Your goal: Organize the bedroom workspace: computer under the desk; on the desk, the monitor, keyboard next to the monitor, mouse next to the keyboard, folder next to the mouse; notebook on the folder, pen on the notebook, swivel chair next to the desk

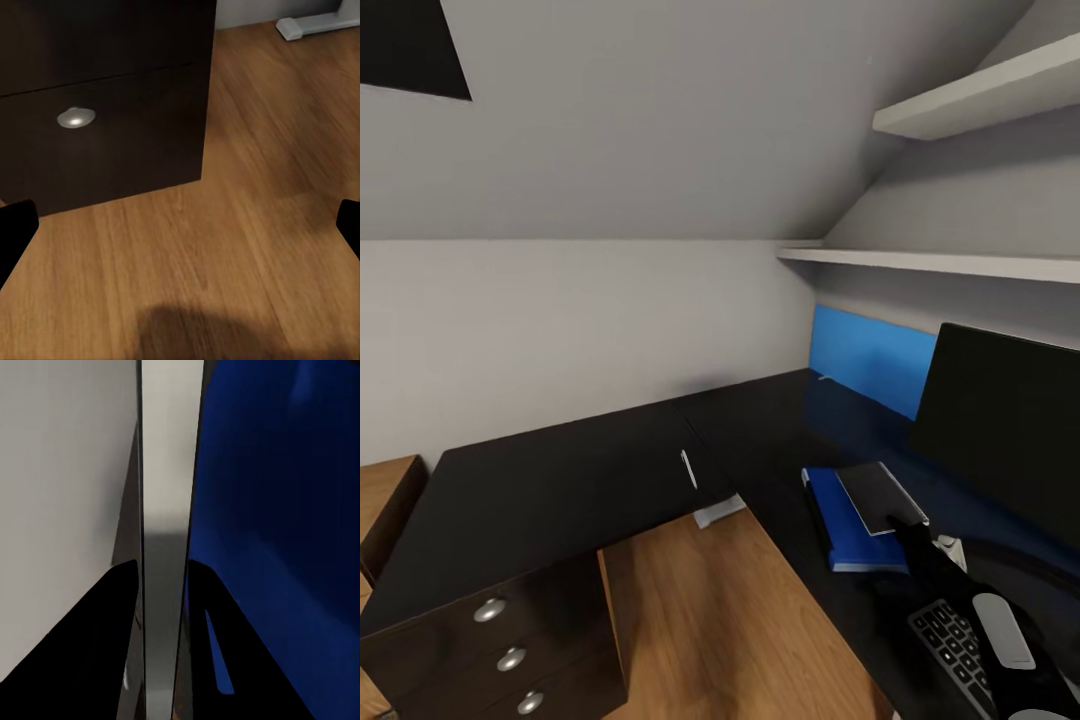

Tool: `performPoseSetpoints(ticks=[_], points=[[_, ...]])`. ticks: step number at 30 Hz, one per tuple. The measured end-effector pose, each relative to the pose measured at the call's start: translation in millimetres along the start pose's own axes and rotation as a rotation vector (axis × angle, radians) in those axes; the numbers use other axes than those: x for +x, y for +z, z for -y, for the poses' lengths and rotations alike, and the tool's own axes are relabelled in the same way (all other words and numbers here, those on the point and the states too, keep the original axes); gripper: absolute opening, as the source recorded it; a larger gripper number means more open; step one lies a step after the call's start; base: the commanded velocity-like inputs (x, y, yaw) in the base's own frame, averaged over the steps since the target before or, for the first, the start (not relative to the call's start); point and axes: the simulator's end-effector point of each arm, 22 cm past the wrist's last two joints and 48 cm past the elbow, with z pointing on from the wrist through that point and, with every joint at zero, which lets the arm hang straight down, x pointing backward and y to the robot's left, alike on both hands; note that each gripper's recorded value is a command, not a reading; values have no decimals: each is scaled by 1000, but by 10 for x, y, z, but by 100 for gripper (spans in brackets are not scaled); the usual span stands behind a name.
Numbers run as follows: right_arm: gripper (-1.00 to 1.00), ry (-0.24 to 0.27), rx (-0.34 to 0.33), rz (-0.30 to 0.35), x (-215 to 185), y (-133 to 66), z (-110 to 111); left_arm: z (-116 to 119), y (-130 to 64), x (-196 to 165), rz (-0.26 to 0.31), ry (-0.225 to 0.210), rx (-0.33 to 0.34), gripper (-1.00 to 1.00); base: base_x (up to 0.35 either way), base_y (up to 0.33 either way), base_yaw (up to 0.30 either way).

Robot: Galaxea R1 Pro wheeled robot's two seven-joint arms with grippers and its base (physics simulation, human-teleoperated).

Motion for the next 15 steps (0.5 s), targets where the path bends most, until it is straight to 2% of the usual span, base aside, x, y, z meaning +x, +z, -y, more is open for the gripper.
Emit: performPoseSetpoints(ticks=[6,15], points=[[-100,-2,4,-2,36,20,107,1,53,89,1,-1,0,100,0,0,0],[-100,-1,10,-1,35,20,120,4,53,89,1,-1,2,100,0,0,0]])
